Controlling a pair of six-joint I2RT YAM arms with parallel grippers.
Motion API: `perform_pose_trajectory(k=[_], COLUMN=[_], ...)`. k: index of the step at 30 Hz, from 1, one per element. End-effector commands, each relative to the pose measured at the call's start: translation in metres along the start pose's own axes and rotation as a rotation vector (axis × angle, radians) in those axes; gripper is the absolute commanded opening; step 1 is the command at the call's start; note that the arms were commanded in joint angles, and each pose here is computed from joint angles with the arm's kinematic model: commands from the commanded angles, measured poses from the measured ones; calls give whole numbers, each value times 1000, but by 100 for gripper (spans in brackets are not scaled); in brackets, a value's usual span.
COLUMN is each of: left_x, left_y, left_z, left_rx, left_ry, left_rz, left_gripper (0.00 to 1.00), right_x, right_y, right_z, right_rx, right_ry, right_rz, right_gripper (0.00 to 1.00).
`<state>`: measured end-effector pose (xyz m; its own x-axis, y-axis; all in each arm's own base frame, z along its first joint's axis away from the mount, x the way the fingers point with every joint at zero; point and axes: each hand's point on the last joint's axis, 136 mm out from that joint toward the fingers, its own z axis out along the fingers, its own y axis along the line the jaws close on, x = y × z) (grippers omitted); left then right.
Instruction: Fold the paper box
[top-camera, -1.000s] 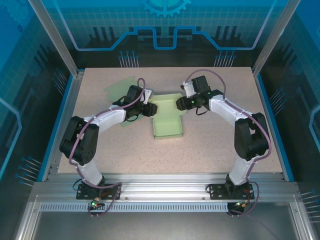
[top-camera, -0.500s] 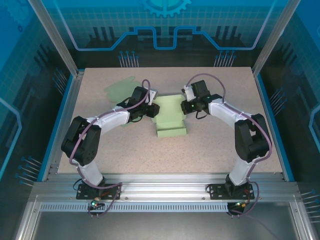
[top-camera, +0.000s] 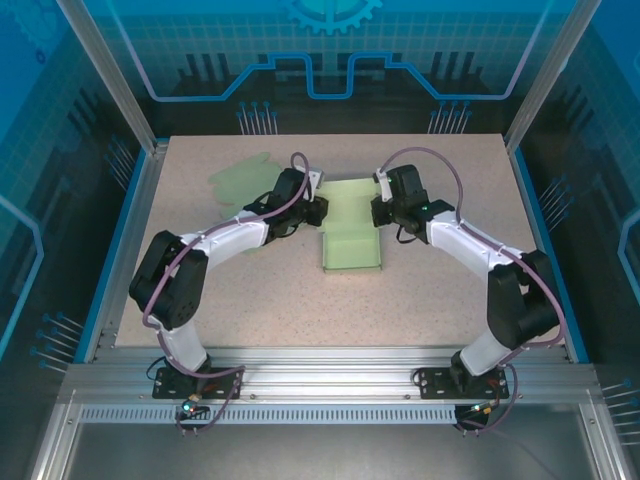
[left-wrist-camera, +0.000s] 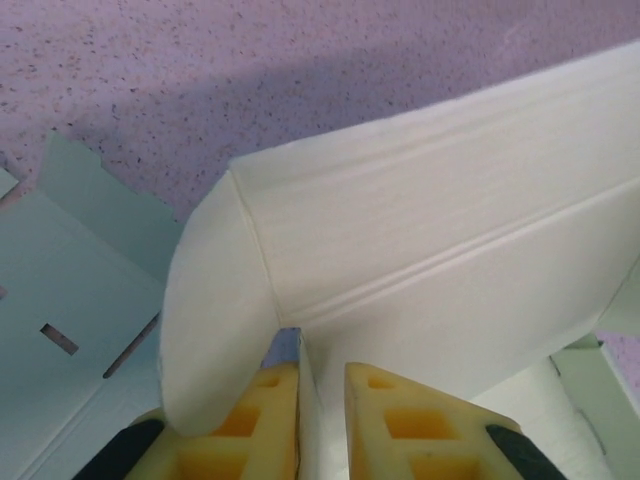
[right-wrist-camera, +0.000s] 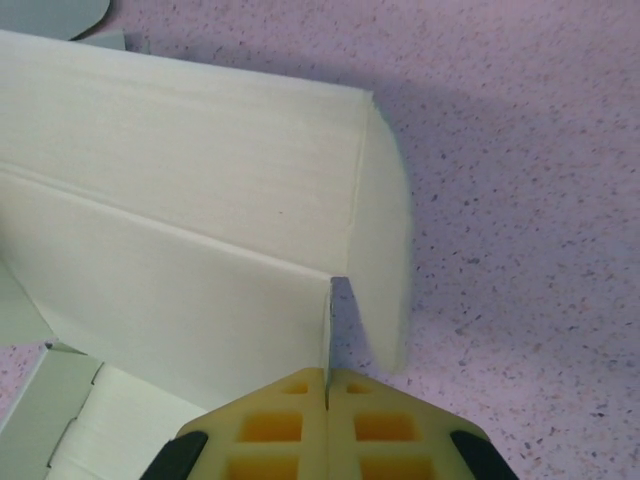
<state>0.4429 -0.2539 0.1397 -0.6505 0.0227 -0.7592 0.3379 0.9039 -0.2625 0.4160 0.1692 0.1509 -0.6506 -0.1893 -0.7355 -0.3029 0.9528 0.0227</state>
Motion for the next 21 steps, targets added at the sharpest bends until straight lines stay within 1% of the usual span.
perform_pose_trajectory(k=[1,6,14,18,21], left_x=[-40,-53,-53,-51,-47], left_y=[-25,-32,-37,-39,-40], left_z=[1,12,22,21,18], left_rx=[62,66,69,77,80], left_ry=[-156,-236,-318,-349,-365], left_rz=[-57,-92,-99,-80,-62], left_gripper=[20,21,21,20,20], right_x=[-30,-38,-33,-25,-9], right_y=[18,19,22,24,25], right_z=[-9,2,17,19,23], right_rx=[4,52,75,58,44], right_ry=[-168,-254,-355,-361,-338], right_rz=[-38,-12,55,87,98], right_gripper=[0,0,0,9,10])
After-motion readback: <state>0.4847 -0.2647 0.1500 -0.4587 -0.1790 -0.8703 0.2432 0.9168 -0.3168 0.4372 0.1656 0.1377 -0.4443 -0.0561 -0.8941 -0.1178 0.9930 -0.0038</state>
